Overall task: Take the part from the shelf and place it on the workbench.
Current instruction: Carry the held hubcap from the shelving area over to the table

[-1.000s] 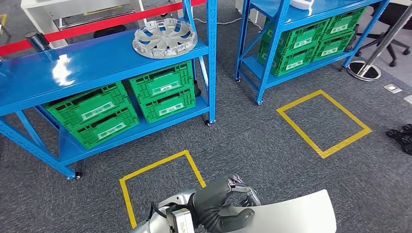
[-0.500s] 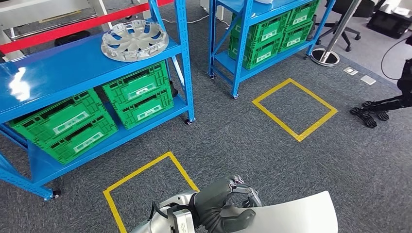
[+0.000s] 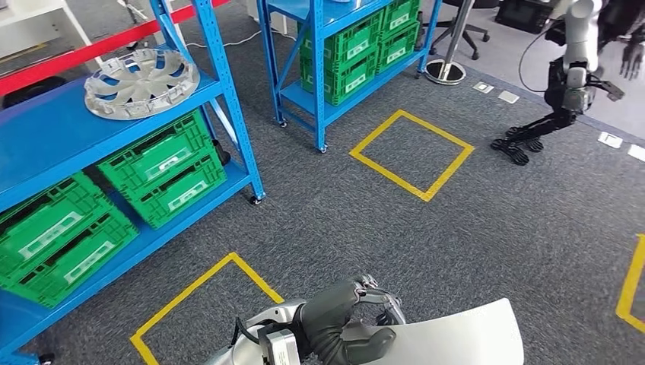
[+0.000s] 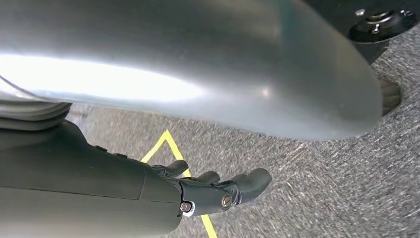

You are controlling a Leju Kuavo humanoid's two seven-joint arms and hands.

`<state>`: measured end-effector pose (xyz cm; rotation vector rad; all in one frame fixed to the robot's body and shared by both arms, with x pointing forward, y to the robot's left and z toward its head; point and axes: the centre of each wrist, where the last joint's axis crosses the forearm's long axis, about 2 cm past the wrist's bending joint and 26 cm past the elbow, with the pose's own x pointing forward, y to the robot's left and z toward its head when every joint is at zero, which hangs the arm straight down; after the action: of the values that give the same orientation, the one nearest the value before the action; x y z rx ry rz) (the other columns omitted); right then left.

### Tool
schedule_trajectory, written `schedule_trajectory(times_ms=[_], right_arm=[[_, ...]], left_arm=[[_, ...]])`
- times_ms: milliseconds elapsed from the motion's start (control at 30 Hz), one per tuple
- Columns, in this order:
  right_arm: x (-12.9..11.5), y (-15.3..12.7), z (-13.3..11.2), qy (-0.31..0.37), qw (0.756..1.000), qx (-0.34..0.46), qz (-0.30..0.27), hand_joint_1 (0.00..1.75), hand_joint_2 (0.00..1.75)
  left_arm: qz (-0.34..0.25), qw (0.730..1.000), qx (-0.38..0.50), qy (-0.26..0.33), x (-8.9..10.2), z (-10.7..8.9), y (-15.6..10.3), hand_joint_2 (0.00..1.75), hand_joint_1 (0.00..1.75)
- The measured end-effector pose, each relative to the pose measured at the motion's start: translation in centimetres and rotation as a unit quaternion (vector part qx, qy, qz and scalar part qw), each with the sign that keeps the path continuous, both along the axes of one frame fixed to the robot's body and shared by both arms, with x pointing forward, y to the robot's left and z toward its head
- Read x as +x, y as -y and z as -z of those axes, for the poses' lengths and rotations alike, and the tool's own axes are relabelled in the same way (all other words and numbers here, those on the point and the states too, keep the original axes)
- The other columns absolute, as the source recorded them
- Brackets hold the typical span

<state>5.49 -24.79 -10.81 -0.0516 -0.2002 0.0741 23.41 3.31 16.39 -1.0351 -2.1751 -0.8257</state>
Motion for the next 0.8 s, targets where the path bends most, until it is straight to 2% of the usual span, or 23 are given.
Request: schedule_trajectory(times_ms=[800], right_arm=[[-0.11, 0.59, 0.06, 0.000, 1.000, -0.006, -0.002, 0.00, 0.00]], left_arm=[[0.004, 1.000, -0.014, -0.005, -0.24, 0.09, 0.20, 1.75, 1.75]])
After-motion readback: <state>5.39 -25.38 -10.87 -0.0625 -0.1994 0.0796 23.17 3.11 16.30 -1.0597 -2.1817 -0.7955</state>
